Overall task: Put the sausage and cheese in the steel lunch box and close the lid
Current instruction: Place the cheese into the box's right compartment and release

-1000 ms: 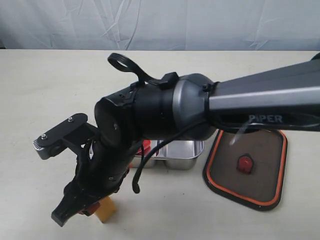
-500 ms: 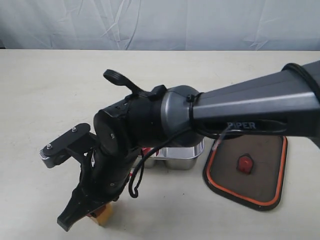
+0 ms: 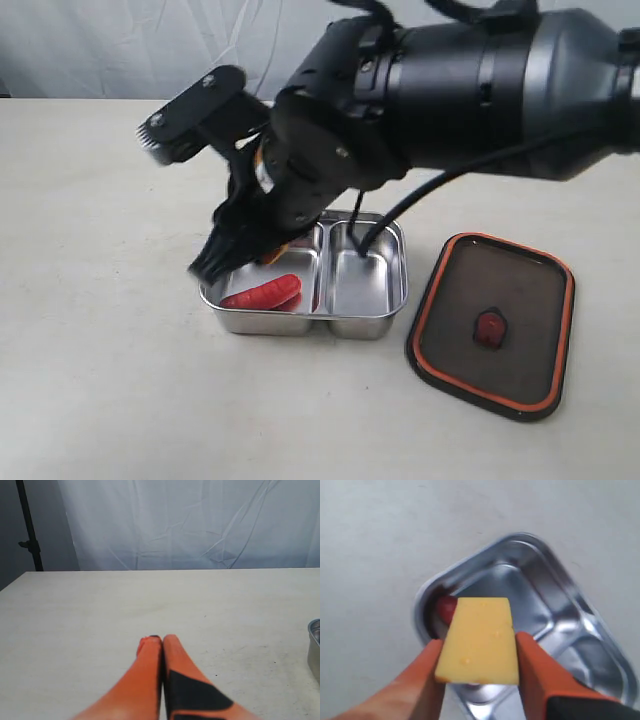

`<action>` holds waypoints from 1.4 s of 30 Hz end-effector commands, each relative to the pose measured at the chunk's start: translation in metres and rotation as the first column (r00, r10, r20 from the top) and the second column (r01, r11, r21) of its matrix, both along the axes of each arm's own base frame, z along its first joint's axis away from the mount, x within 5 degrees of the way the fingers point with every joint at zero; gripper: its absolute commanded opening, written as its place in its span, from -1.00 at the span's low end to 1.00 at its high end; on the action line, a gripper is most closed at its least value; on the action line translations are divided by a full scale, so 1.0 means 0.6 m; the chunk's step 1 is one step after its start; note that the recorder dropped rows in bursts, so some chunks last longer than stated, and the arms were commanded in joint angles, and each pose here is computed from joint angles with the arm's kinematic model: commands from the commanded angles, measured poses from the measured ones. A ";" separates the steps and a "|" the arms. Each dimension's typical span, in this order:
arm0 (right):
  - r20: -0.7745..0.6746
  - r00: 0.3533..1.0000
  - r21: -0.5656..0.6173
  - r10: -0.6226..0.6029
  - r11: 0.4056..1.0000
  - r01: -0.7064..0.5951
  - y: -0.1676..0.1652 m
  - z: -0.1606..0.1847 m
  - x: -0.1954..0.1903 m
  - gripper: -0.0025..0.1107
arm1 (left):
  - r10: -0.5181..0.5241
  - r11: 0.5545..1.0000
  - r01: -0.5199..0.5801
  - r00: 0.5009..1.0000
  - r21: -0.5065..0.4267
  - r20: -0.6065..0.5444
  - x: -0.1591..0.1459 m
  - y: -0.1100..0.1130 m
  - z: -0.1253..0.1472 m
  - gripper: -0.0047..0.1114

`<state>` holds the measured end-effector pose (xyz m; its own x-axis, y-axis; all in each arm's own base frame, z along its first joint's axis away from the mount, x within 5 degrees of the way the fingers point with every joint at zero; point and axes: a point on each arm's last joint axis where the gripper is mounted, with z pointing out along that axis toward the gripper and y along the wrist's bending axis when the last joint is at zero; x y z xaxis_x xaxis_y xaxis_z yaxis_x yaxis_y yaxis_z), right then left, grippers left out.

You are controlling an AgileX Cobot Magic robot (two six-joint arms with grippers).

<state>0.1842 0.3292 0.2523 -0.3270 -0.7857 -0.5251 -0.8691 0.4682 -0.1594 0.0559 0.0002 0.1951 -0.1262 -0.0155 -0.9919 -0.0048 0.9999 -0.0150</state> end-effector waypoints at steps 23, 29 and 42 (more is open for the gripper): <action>-0.135 0.930 -0.165 -0.341 0.934 0.318 -0.102 -0.056 0.123 -0.40 | 0.004 1.000 -0.004 1.000 -0.012 0.004 0.000 0.000 -0.001 -0.91; -0.123 0.932 -0.193 -0.341 0.930 0.314 -0.107 -0.054 0.122 0.14 | 0.004 1.000 -0.004 1.000 -0.012 0.004 0.000 0.000 -0.001 -0.91; -0.142 0.681 -0.190 -0.718 0.695 0.693 -0.277 -0.028 0.110 0.14 | 0.002 1.000 -0.002 1.000 -0.031 0.005 0.000 -0.001 -0.001 -0.91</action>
